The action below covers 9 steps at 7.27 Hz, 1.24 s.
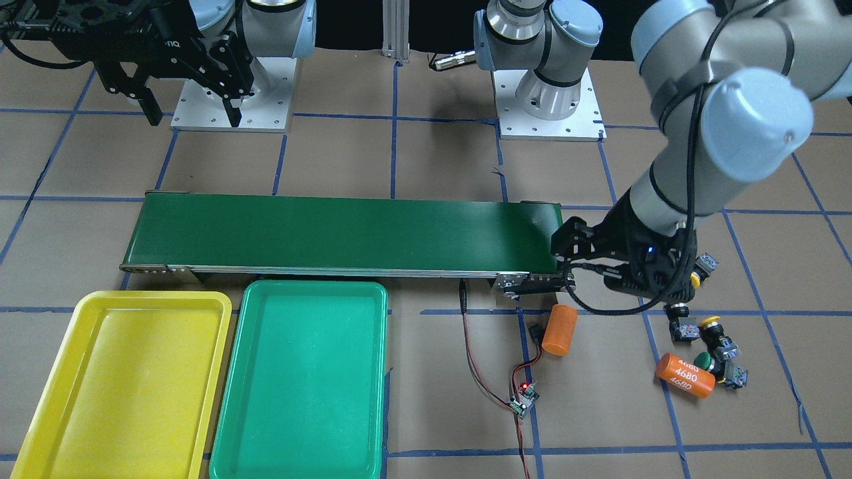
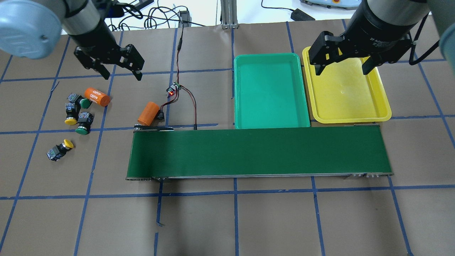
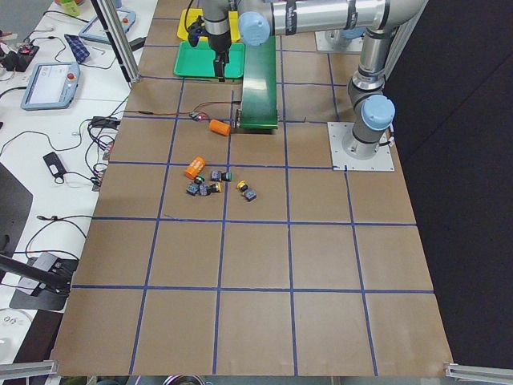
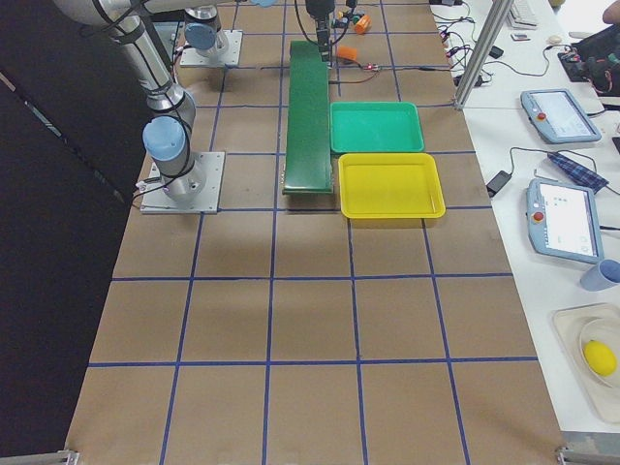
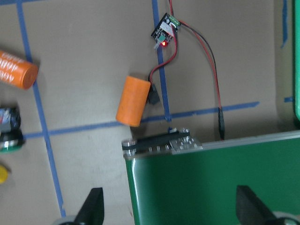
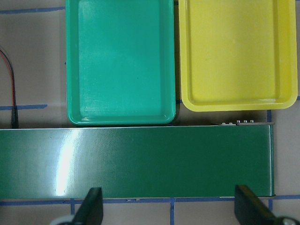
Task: Sort buttons by color to trays
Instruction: 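Move the left gripper down to the plain orange cylinder beside the belt, then close the left gripper on the plain orange cylinder and lift it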
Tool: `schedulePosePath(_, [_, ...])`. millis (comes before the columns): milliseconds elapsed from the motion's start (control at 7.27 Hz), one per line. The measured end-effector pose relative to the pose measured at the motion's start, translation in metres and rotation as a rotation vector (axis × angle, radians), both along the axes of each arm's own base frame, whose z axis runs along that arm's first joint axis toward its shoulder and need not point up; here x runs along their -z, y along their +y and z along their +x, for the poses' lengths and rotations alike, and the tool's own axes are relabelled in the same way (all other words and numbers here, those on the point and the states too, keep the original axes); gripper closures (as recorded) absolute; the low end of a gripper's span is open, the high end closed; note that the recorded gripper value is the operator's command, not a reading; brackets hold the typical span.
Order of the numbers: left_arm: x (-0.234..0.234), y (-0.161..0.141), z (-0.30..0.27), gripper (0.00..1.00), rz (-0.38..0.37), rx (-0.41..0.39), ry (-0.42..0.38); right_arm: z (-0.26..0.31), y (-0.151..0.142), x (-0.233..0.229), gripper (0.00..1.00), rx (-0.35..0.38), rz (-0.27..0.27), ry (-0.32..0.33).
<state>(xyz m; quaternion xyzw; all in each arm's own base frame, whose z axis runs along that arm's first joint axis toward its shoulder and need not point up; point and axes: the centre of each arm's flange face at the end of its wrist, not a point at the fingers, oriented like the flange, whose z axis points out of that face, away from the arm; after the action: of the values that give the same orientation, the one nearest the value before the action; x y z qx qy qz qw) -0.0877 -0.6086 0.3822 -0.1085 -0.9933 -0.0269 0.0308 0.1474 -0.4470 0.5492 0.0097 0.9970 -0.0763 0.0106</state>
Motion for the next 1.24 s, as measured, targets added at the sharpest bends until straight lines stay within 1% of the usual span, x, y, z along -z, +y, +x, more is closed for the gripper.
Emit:
schedulePosePath(138, [0.029, -0.014, 0.001, 0.00, 0.011, 0.031, 0.003, 0.000, 0.000, 0.000, 0.00, -0.001, 0.001, 0.001])
schedulePosePath(275, [0.058, -0.026, 0.003, 0.00, 0.008, 0.080, 0.004, 0.000, -0.001, 0.001, 0.00, -0.002, 0.001, 0.002])
schedulePosePath(413, [0.089, -0.031, 0.010, 0.00, 0.006, 0.136, 0.008, 0.000, -0.001, 0.001, 0.00, -0.002, 0.002, 0.002])
schedulePosePath(550, [0.119, -0.028, 0.024, 0.00, 0.005, 0.161, 0.012, 0.000, -0.001, 0.001, 0.00, -0.002, 0.003, 0.001])
schedulePosePath(825, [0.161, -0.016, 0.048, 0.00, -0.004, 0.163, 0.009, 0.000, -0.001, 0.001, 0.00, -0.002, 0.004, 0.002])
schedulePosePath(1101, [0.181, -0.014, 0.056, 0.00, 0.008, 0.137, 0.013, 0.000, -0.001, 0.002, 0.00, -0.002, 0.005, 0.002])
schedulePosePath(1238, [0.188, -0.016, 0.056, 0.00, 0.014, 0.109, 0.016, 0.000, -0.001, 0.002, 0.00, -0.002, 0.006, 0.002])
